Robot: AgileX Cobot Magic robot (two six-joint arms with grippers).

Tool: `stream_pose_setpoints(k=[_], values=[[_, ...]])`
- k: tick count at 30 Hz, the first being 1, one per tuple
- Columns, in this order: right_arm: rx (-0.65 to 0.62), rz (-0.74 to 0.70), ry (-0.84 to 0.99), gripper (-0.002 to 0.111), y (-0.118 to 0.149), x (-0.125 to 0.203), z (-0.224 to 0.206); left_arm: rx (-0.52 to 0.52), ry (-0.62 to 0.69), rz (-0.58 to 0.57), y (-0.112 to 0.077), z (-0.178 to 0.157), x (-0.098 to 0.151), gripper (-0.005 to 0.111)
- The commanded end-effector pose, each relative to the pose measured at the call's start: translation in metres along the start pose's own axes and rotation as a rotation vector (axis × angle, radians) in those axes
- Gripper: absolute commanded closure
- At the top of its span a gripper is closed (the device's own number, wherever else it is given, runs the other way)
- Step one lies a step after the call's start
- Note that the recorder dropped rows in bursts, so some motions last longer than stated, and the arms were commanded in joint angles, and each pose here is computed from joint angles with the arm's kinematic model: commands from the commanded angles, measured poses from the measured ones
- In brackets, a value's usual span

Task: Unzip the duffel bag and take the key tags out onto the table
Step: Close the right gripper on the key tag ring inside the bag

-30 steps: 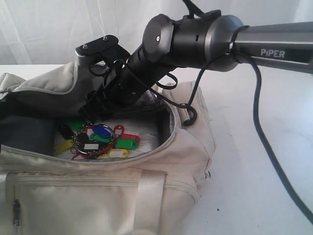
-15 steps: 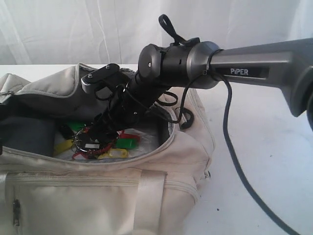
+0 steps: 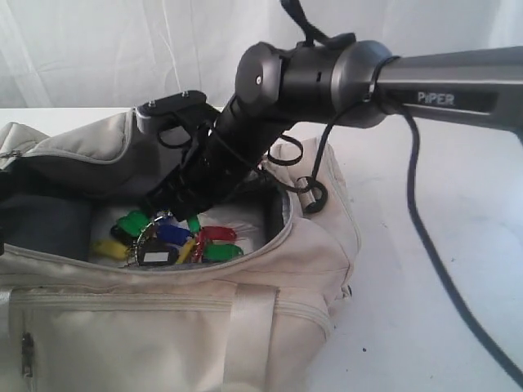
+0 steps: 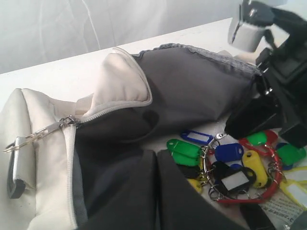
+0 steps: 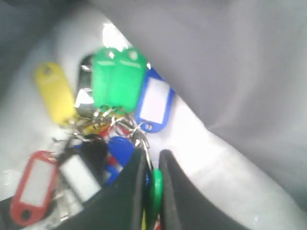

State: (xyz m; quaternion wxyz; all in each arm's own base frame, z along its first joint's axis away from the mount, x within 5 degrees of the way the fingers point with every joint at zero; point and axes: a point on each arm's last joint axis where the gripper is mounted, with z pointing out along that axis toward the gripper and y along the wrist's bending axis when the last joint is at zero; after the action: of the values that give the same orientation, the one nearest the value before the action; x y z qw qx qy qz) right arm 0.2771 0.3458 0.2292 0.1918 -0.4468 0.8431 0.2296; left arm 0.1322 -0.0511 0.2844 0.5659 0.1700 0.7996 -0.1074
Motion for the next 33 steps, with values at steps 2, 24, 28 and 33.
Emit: stream_pose_setpoints(k=[2,24,28,33], values=[[0.007,-0.03,-0.079,0.108,0.011,-0.01,-0.041,-0.002,-0.007,-0.027,0.0,-0.001,0.001,0.107],[0.035,-0.037,-0.098,0.108,0.011,-0.012,-0.05,-0.002,-0.007,-0.027,0.0,-0.001,0.001,0.107],[0.036,-0.023,-0.061,0.108,0.005,-0.008,-0.028,-0.002,-0.007,-0.027,0.0,-0.001,0.001,0.107],[0.055,-0.009,-0.082,0.108,-0.002,-0.008,-0.011,-0.002,-0.007,-0.027,0.0,-0.001,0.001,0.107]])
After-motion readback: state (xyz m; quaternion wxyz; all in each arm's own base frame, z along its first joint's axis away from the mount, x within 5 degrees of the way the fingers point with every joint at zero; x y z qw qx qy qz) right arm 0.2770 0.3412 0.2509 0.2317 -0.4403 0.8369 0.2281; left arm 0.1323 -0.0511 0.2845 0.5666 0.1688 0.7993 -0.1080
